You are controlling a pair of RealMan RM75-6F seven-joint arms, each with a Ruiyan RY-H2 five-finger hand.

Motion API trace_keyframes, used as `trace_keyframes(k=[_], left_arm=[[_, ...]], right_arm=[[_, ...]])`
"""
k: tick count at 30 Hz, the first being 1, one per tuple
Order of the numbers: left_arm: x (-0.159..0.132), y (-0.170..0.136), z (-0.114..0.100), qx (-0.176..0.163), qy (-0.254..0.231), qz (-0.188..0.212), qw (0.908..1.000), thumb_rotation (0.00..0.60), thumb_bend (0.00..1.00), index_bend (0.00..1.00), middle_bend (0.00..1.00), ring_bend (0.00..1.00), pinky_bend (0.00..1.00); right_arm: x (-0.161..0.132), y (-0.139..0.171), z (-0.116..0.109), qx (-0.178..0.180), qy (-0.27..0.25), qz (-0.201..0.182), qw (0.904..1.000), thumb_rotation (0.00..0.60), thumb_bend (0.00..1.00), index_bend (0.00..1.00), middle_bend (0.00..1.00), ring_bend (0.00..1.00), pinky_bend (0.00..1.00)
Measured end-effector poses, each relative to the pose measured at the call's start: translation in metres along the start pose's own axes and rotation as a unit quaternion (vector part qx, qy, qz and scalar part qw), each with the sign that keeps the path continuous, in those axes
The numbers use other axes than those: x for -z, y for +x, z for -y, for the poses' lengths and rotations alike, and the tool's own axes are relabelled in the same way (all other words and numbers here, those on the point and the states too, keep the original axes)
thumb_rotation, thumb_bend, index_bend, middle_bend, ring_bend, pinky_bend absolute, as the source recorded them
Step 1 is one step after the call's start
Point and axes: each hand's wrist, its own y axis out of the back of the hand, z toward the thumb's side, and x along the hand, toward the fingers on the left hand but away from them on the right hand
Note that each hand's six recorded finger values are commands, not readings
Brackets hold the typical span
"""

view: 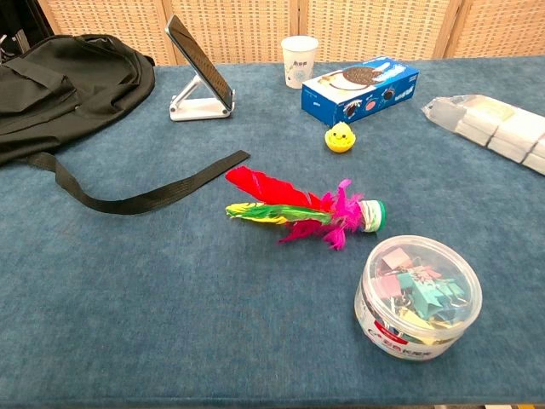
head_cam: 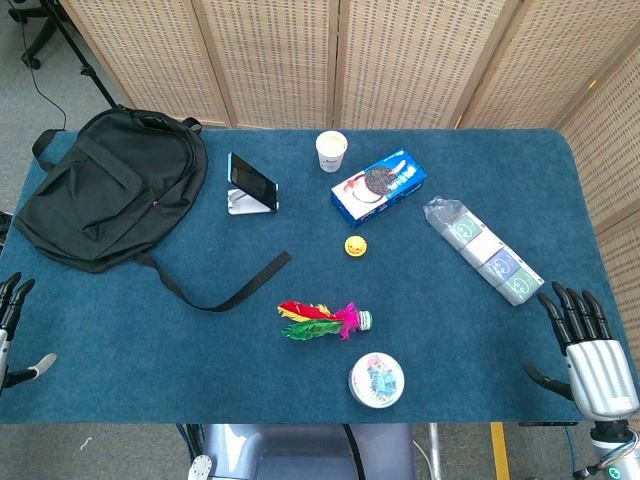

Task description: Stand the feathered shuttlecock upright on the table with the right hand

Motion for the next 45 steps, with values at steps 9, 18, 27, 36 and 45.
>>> trace_keyframes(k=[9, 18, 27, 36, 45], left_arm=[[0.000, -0.003, -0.005, -0.004, -0.007, -0.002, 1.0000, 0.600, 0.00, 0.00, 0.00, 0.00, 0.00], [0.001, 0.005, 0.000, 0.007, -0.003, -0.010, 0.9999, 0.600, 0.00, 0.00, 0.00, 0.00, 0.00], [0.001, 0.008, 0.002, 0.011, -0.003, -0.014, 0.9998, 0.600, 0.00, 0.00, 0.00, 0.00, 0.00], [0.002, 0.008, 0.002, 0.012, -0.007, -0.015, 0.9998, 0.600, 0.00, 0.00, 0.00, 0.00, 0.00], [0.005, 0.012, 0.005, 0.026, -0.004, -0.023, 0.9994, 0.600, 0.00, 0.00, 0.00, 0.00, 0.00]], right_arm=[[-0.010, -0.012, 0.011, -0.022, -0.049, -0.027, 0.9982, 0.600, 0.00, 0.06, 0.00, 0.00, 0.00], [-0.059, -0.061, 0.018, -0.051, -0.086, -0.110, 0.9889, 0.600, 0.00, 0.25, 0.00, 0.00, 0.00], [-0.138, -0.108, 0.045, -0.125, -0.096, -0.188, 0.9693, 0.600, 0.26, 0.29, 0.02, 0.00, 0.00], [-0.221, -0.151, 0.083, -0.180, -0.119, -0.204, 0.9550, 0.600, 0.35, 0.29, 0.02, 0.00, 0.00], [-0.257, -0.180, 0.115, -0.250, -0.150, -0.159, 0.9431, 0.600, 0.35, 0.31, 0.02, 0.00, 0.00]])
